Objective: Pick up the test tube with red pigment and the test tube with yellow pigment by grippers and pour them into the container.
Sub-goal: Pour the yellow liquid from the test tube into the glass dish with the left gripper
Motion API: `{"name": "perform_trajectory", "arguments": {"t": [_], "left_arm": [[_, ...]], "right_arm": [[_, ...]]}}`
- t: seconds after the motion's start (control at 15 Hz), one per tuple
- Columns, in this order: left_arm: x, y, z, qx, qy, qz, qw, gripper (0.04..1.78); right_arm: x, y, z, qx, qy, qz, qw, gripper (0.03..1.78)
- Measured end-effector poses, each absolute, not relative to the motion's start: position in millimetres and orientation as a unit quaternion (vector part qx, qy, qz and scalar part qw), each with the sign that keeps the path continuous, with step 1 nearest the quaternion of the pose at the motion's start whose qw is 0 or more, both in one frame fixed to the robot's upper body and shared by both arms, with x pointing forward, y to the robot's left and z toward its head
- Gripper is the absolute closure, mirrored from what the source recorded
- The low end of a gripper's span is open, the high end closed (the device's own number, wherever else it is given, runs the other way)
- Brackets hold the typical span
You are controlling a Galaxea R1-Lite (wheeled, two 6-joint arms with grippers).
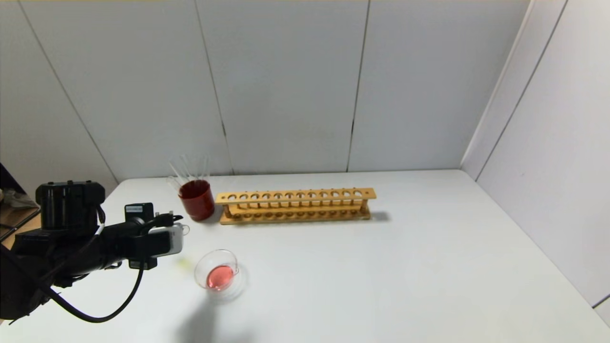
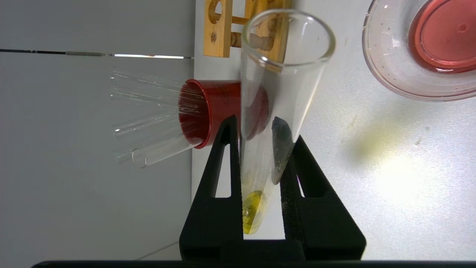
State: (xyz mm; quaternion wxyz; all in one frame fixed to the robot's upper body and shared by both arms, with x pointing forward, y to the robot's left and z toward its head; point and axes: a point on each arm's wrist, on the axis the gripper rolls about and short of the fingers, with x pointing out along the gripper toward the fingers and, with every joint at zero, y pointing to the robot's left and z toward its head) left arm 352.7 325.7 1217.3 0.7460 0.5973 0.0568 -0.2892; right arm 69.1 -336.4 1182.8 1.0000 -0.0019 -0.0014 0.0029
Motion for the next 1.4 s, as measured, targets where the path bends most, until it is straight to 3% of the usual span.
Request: {"name": "perform_trajectory", "arguments": {"t": [0.73, 1.4], "left_arm": [[357.9, 321.9, 1218.1, 0.652, 0.049, -0.336, 0.678, 1.49], [366.0, 322.8, 1223.3, 0.685, 0.029, -0.329, 0.649, 1.49]], "right_arm": [[69.1, -336.4, 1182.7, -0.002, -0.001, 0.003, 1.000, 0.06], [69.1, -336.4, 1182.8, -0.002, -0.001, 0.003, 1.000, 0.06]]}}
